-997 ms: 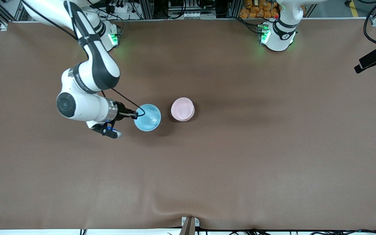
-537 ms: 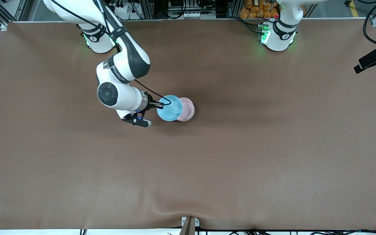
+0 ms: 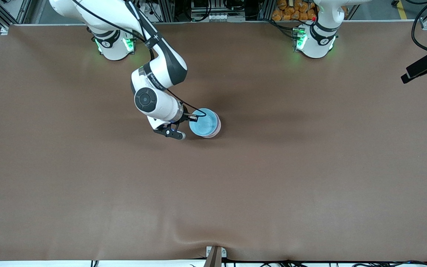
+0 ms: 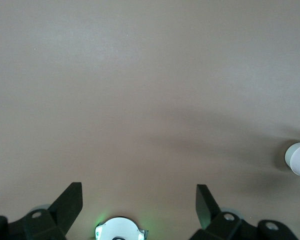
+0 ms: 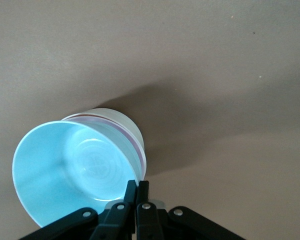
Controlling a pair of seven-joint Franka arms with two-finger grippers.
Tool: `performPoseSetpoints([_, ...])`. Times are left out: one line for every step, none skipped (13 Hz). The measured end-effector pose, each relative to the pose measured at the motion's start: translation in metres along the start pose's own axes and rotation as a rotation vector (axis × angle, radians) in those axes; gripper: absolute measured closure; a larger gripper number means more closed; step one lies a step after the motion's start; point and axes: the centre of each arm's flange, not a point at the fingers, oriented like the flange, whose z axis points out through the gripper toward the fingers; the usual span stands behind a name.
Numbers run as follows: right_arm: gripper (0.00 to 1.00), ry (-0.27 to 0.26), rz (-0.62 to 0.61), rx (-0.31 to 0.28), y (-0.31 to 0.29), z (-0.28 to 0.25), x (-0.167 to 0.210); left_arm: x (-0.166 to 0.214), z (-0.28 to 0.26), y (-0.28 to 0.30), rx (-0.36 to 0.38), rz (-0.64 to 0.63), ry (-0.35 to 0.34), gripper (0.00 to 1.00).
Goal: Stack pink and blue bowls on white bowl
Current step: 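Lower the blue bowl onto the pink bowl and open the right gripper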
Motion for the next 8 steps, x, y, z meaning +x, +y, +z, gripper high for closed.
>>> performPoseSetpoints([0.98, 0.005, 0.002, 0.003, -0.002, 0.001, -0.002, 0.0, 0.0, 0.0, 0.0, 0.0, 0.0, 0.0])
performPoseSetpoints([0.98, 0.007, 0.004, 0.004, -0.004, 0.002, -0.004, 0.0, 0.0, 0.0, 0.0, 0.0, 0.0, 0.0])
performPoseSetpoints([0.98, 0.011, 0.006, 0.006, -0.007, 0.003, -0.007, 0.0, 0.0, 0.0, 0.0, 0.0, -0.001, 0.0])
performPoseSetpoints([0.98, 0.018, 0.004, 0.01, -0.009, 0.006, -0.009, 0.0, 0.001, 0.0, 0.0, 0.0, -0.001, 0.0])
performPoseSetpoints([0.98, 0.025, 0.001, 0.013, -0.012, 0.01, -0.011, 0.0, 0.001, 0.0, 0.0, 0.0, -0.001, 0.0])
performPoseSetpoints([0.98, 0.029, 0.001, 0.013, -0.014, 0.017, -0.012, 0.0, 0.001, 0.0, 0.0, 0.0, -0.001, 0.0])
performPoseSetpoints([0.98, 0.03, 0.002, 0.01, -0.014, 0.022, -0.013, 0.0, 0.001, 0.0, 0.0, 0.0, -0.002, 0.0])
performPoseSetpoints([0.98, 0.029, 0.004, 0.007, -0.013, 0.026, -0.012, 0.0, 0.001, 0.0, 0.0, 0.001, -0.002, 0.0])
